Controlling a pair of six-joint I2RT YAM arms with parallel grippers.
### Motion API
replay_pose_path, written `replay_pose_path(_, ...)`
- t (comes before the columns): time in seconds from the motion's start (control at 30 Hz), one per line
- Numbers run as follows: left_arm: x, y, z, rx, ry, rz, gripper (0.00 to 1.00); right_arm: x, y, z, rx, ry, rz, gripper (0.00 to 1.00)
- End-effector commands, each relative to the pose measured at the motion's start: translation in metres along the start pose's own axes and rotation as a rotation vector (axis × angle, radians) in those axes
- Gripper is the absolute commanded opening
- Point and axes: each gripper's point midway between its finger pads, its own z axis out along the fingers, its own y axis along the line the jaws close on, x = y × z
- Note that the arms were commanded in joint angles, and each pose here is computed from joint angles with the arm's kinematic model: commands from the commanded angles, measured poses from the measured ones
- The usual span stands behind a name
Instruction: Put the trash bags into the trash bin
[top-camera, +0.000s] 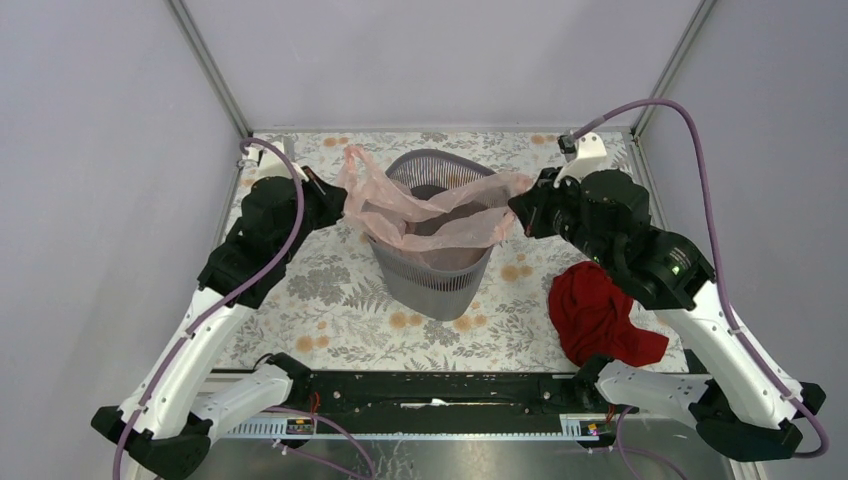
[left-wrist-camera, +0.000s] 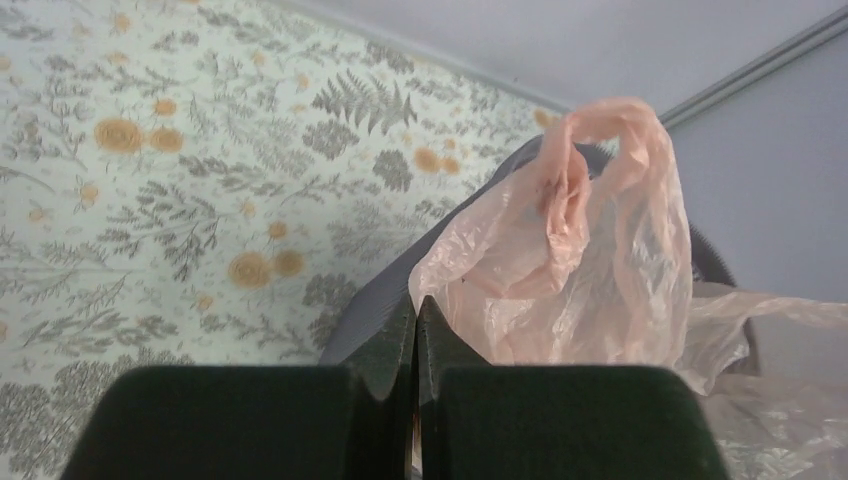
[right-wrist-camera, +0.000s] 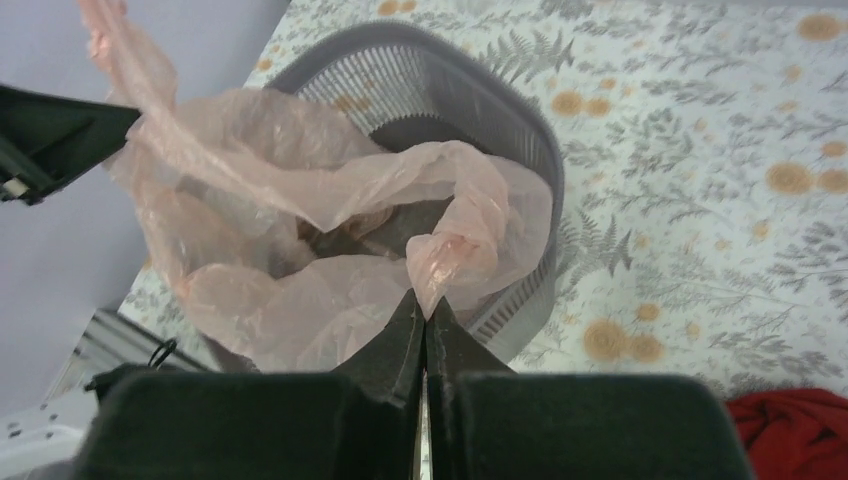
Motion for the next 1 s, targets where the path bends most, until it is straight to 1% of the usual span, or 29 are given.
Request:
replay_pose_path(0.0, 0.009, -0.001, -0.012, 0.048, 0.045, -0.008, 0.00, 0.036, 0.008, -0.023, -0.085, 0.139, 0.055, 0.00)
replay_pose_path(0.13, 0.018, 0.005, -0.020, 0.053, 0.061, -0.012, 0.00, 0.061, 0.019, -0.034, -0.205, 0.155, 0.101, 0.00)
replay_pose_path(0.37, 0.039, 0.019, -0.031, 0.048, 0.096, -0.016, 0.00, 0.099, 0.029, -0.034, -0.339, 0.179, 0.153, 0.00)
replay_pose_path(0.5, 0.043, 0.022, -0.041, 0.063, 0.088, -0.036, 0.00, 0.117, 0.025, -0.028, -0.338, 0.197, 0.155, 0.00)
replay_pose_path(0.6, 0.026, 0.015, -0.052, 0.094, 0.035, -0.042, 0.00, 0.110, 0.021, -0.030, -0.313, 0.170, 0.144, 0.00)
replay_pose_path(0.67, 0.013, 0.008, -0.056, 0.111, 0.002, -0.027, 0.00, 0.096, 0.019, -0.037, -0.307, 0.133, 0.125, 0.00)
replay_pose_path(0.77, -0.001, 0.004, -0.055, 0.100, -0.017, 0.016, 0.00, 0.074, 0.011, -0.052, -0.266, 0.077, 0.083, 0.00)
replay_pose_path(0.87, 0.001, 0.009, -0.054, 0.075, 0.001, 0.046, 0.00, 0.064, -0.006, -0.063, -0.192, 0.034, 0.071, 0.00)
replay_pose_path(0.97, 0.012, 0.021, -0.056, 0.043, 0.012, 0.045, 0.00, 0.073, -0.012, -0.071, -0.181, 0.047, 0.088, 0.00)
